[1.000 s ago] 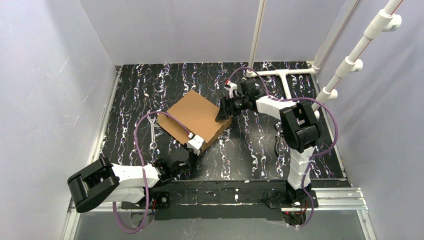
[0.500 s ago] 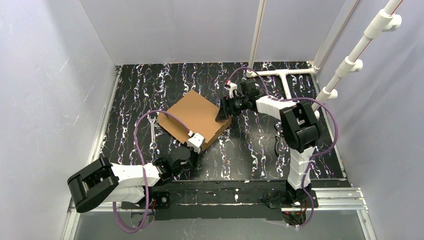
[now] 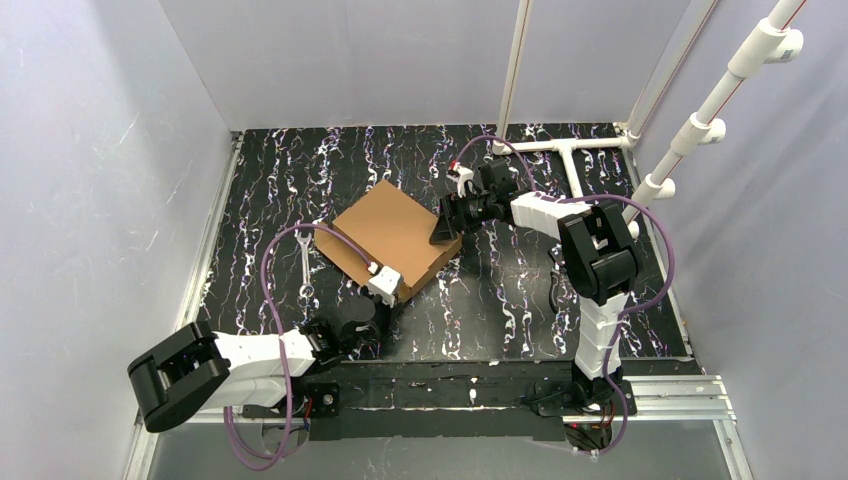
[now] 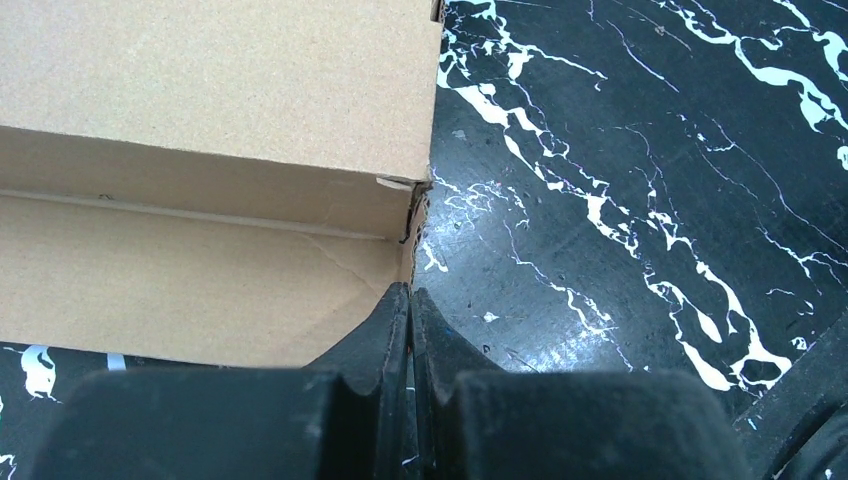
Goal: Fold the paper box
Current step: Close the paper box at the center of the board.
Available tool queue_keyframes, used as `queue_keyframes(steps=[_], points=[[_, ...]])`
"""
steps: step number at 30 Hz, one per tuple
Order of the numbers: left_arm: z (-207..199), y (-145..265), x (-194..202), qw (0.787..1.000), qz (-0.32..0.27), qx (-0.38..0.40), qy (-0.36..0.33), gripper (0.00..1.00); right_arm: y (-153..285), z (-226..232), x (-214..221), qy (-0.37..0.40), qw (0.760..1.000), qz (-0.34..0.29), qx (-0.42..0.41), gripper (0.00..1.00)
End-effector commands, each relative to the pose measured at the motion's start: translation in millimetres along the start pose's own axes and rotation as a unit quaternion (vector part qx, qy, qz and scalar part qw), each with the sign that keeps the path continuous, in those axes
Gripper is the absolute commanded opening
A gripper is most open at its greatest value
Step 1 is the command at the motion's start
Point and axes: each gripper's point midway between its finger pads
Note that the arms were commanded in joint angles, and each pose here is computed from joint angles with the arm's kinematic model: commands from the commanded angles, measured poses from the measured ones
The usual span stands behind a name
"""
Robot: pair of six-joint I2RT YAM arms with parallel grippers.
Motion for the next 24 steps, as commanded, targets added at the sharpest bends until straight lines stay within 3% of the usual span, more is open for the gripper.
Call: queue_keyframes(steps=[1, 24], points=[[3.1, 2.2, -12.1, 1.000, -0.025, -0.006, 0.014, 0.00, -4.2, -9.0, 6.6, -0.010, 1.000, 0.011, 0.008, 0.88], [9.7, -8.8, -40.2, 0.997, -0.011, -0.044, 0.067, 0.00, -6.9, -2.1, 15.3, -0.022, 0.999, 0.020, -0.010, 0.85]])
Point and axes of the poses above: each gripper's point midway between its finger pads, its own y axis back along the fingers, its own z axis along the line the jaws close on, x = y × z, and after that the axes turned 13 degrees about -y, right-handed
